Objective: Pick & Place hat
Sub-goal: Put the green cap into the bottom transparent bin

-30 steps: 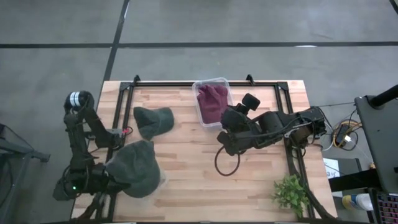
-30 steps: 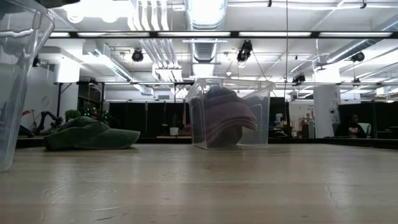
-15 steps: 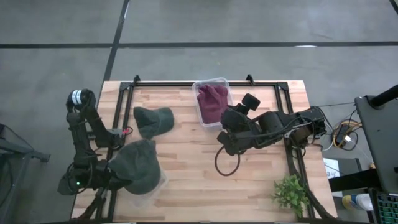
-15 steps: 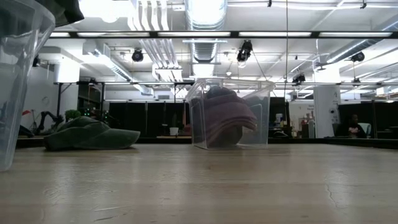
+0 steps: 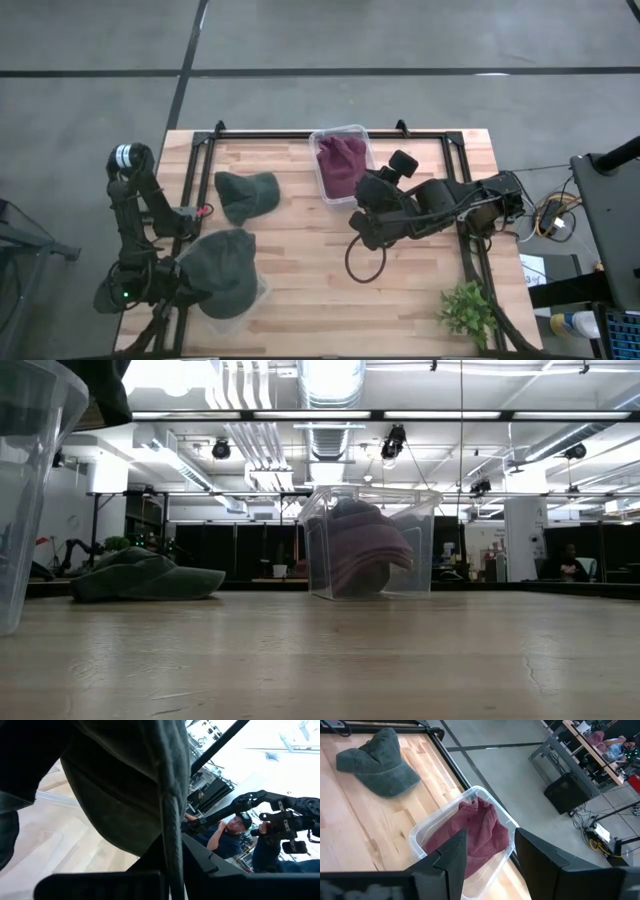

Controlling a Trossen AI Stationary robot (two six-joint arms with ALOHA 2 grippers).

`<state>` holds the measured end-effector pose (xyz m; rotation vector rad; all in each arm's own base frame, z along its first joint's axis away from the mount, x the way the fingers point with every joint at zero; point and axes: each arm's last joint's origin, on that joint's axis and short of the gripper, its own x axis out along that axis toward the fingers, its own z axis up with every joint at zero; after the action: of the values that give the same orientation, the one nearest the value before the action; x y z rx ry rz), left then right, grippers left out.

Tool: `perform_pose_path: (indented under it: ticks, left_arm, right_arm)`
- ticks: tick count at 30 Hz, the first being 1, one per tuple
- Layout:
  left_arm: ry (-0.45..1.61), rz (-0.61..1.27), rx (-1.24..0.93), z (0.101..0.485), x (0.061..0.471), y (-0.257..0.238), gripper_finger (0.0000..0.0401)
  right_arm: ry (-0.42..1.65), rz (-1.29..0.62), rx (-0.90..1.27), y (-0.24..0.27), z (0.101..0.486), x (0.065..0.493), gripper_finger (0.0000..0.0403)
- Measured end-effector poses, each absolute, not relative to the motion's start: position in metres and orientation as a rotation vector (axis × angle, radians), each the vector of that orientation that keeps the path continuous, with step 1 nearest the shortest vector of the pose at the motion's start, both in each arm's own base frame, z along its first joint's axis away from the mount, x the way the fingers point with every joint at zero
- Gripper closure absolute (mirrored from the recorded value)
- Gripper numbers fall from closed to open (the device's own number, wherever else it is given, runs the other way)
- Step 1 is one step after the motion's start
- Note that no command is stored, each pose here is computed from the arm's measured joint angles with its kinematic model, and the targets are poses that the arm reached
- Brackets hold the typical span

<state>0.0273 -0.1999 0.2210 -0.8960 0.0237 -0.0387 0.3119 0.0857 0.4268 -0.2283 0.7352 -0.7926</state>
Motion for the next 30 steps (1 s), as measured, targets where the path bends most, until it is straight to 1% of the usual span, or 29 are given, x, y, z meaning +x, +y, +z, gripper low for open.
perform_pose_path:
  ticks: [9, 15, 22, 30]
  left_arm:
    - [0.024, -0.039, -0.898, 0.2208, 0.0273, -0.1999, 0.0367]
    - [0.024, -0.039, -0.890, 0.2199, 0.0273, -0.1996, 0.0355]
    - [0.035, -0.055, -0.895, 0.2198, 0.0272, -0.2002, 0.0326]
    - [0.075, -0.117, -0.896, 0.2195, 0.0261, -0.2022, 0.0281]
  right_arm:
    - [0.735, -0.793, -0.228, 0.0857, 0.4268, 0.3119, 0.0243]
    - [0.735, -0.793, -0.228, 0.0857, 0.4268, 0.3119, 0.0243]
    - [0.735, -0.793, -0.229, 0.0857, 0.4267, 0.3120, 0.0243]
    - [0.735, -0.793, -0.229, 0.0857, 0.4267, 0.3120, 0.0243]
